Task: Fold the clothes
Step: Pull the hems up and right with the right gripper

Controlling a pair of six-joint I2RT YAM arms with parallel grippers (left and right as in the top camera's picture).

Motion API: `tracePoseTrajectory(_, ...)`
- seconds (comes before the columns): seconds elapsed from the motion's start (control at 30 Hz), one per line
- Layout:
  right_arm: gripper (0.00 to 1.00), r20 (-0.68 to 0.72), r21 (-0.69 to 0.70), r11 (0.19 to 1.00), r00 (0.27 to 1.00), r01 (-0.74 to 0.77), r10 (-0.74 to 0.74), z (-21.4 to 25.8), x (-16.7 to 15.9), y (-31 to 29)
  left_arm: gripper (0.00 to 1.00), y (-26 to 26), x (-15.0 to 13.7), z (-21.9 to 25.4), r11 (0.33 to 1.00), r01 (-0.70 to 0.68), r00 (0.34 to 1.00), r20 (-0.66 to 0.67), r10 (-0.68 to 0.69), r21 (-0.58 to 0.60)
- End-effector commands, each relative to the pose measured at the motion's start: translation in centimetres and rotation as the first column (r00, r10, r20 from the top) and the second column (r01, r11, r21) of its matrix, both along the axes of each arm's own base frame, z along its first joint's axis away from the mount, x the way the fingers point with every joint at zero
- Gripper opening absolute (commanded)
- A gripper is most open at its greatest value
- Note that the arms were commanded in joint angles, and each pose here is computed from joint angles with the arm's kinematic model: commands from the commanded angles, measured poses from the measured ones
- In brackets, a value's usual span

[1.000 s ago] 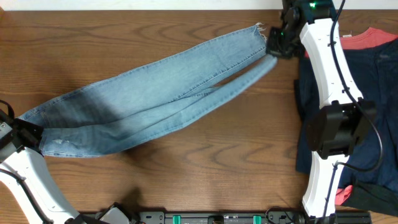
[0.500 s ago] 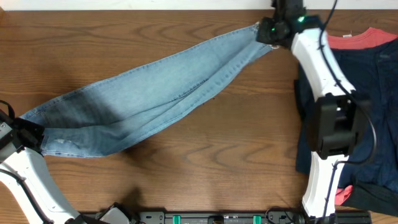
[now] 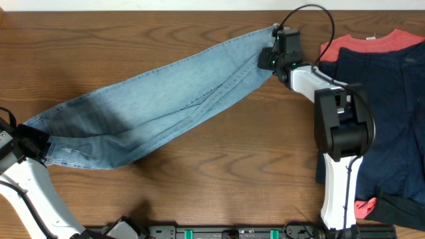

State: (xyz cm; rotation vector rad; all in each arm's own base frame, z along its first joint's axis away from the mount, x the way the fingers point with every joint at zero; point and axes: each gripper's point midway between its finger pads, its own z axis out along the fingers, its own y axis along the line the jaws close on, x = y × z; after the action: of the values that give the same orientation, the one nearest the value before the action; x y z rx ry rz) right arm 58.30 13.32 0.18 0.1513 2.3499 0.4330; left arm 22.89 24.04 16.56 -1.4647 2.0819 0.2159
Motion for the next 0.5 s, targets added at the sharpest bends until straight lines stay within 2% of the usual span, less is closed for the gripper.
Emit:
tracePoseTrajectory(0.0,0.01,-0.192,0.017,1.0,0.981,-0.024,0.027,-7.1,-3.8,0.8,0.06,0.2,0.6,1.7,0.999,0.02,0.999,0.036,-0.021,0.026)
tracePoseTrajectory(0.2,0.01,-0.403,-0.081,0.992,0.914,-0.093,0.053,-7.1,-9.0,-0.8,0.06,0.5,0.3,1.8,0.998,0.028,1.0,0.012,-0.028,0.049)
tracePoseTrajectory(0.33,0.01,-0.529,-0.234,0.969,0.846,-0.076,-0.061,-3.6,-13.3,-4.0,0.06,1.4,-0.9,2.1,0.994,-0.022,0.999,-0.033,0.025,0.103)
tracePoseTrajectory(0.47,0.01,-0.557,-0.357,0.934,0.809,-0.032,-0.185,1.0,-16.3,-6.7,0.06,1.7,-1.6,3.0,0.988,-0.041,0.998,-0.04,0.047,0.146)
